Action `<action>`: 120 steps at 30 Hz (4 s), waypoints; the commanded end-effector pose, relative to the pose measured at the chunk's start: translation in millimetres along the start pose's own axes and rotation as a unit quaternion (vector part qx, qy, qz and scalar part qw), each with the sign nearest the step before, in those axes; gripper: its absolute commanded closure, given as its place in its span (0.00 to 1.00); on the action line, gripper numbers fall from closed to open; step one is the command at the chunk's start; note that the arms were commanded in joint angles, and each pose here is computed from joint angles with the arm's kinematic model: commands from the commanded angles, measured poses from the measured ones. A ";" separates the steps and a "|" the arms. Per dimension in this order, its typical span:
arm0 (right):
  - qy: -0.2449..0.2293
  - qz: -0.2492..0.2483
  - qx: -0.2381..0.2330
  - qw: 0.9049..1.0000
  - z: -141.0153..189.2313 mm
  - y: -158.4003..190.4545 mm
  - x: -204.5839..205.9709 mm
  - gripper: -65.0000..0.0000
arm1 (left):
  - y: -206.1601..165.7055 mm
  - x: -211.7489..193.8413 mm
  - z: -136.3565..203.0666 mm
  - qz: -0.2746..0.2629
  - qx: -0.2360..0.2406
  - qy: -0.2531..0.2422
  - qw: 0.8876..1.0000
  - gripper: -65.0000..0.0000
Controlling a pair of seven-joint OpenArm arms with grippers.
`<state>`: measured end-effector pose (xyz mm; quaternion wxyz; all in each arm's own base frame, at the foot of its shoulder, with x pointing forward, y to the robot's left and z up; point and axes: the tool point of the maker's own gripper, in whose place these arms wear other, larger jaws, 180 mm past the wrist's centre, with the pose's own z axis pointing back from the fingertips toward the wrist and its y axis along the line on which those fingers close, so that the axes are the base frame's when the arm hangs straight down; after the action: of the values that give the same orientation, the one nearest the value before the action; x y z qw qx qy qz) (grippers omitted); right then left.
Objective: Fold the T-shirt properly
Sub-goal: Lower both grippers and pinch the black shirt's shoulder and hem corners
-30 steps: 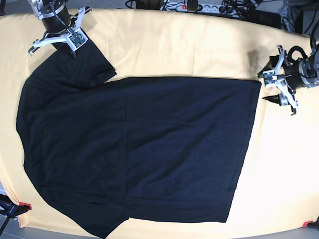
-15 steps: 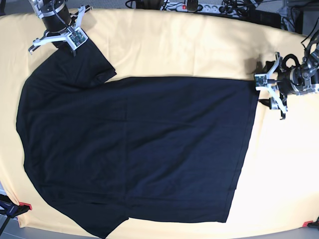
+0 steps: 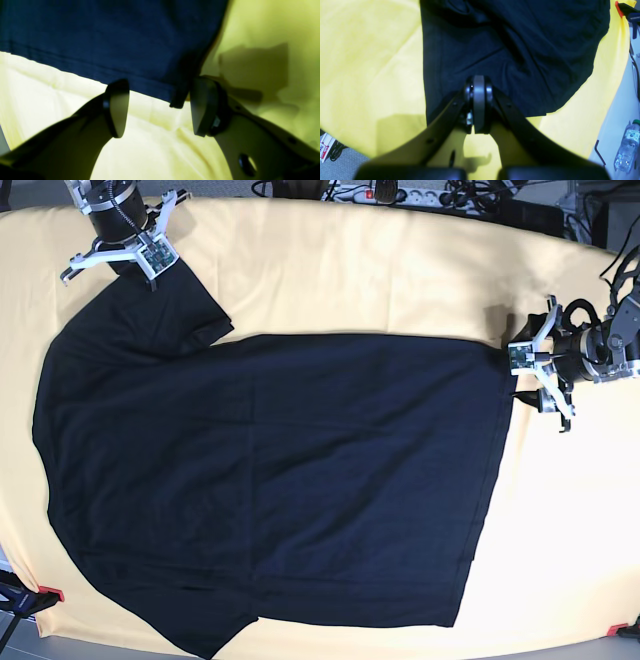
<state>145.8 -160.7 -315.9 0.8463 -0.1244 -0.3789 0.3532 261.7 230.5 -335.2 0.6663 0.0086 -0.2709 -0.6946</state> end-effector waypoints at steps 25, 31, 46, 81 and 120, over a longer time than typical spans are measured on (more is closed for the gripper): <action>-0.011 0.002 -0.007 1.000 3.6 -3.2 4.4 1.00 | -9.5 9.4 -6.4 -0.008 -0.016 -0.013 1.000 0.41; -0.011 -0.001 -0.010 1.000 3.6 -4.6 4.4 1.00 | -18.1 1.2 -17.6 -0.041 -0.008 0.016 0.999 0.47; -0.010 -0.001 -0.011 1.000 3.6 -4.6 4.3 1.00 | 2.8 -11.9 -13.0 -0.049 0.025 0.057 0.997 0.66; -0.010 -0.001 -0.011 1.000 3.6 -4.7 4.3 1.00 | 22.1 18.6 7.4 -0.080 0.070 0.055 0.993 0.93; 0.042 -0.022 -0.066 0.997 -56.7 -78.3 -37.9 0.61 | 26.4 -2.8 3.3 -0.009 0.087 0.085 0.993 1.00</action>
<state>202.7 -237.9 -348.6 0.8693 -0.1752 -0.3530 0.2985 276.6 229.8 -334.8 0.6829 0.1100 -0.2645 -0.6720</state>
